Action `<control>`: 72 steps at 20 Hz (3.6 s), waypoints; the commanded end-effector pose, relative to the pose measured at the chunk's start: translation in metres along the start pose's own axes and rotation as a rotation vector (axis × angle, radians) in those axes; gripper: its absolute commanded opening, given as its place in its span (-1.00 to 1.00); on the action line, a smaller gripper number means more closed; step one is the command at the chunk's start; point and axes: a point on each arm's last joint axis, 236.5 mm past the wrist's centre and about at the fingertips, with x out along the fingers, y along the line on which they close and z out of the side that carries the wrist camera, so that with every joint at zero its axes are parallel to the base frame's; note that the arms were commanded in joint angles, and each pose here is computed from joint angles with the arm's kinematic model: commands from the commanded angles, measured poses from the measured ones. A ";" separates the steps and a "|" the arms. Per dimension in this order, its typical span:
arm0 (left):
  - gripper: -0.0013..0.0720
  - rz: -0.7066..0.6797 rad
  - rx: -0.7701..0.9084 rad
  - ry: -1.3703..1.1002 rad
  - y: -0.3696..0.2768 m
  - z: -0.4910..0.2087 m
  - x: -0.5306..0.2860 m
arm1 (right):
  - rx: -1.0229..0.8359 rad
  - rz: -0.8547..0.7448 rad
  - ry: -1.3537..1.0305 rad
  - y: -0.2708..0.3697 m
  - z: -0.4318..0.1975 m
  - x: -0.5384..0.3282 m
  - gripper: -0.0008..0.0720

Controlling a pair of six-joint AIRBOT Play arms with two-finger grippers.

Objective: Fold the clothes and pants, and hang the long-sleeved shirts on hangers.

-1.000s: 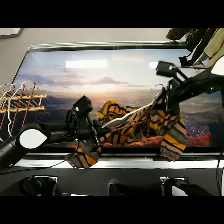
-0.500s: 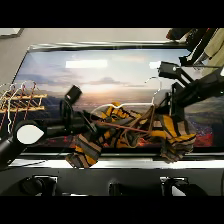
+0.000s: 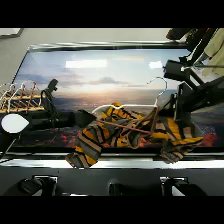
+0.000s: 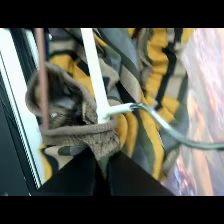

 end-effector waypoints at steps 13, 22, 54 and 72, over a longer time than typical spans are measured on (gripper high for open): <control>0.96 0.049 0.031 0.022 -0.045 -0.049 0.029 | 0.099 -0.120 0.059 -0.026 -0.015 -0.003 -0.91; 0.95 0.225 0.140 0.125 -0.106 -0.101 0.149 | 0.157 -0.131 0.050 -0.028 -0.014 -0.004 -0.91; -0.89 0.424 -0.083 0.101 0.001 0.004 0.121 | 0.210 -0.177 0.109 -0.001 -0.031 -0.031 -0.91; -0.89 0.298 -0.086 0.052 0.005 0.058 0.107 | 0.187 -0.193 0.147 -0.008 -0.042 -0.026 -0.91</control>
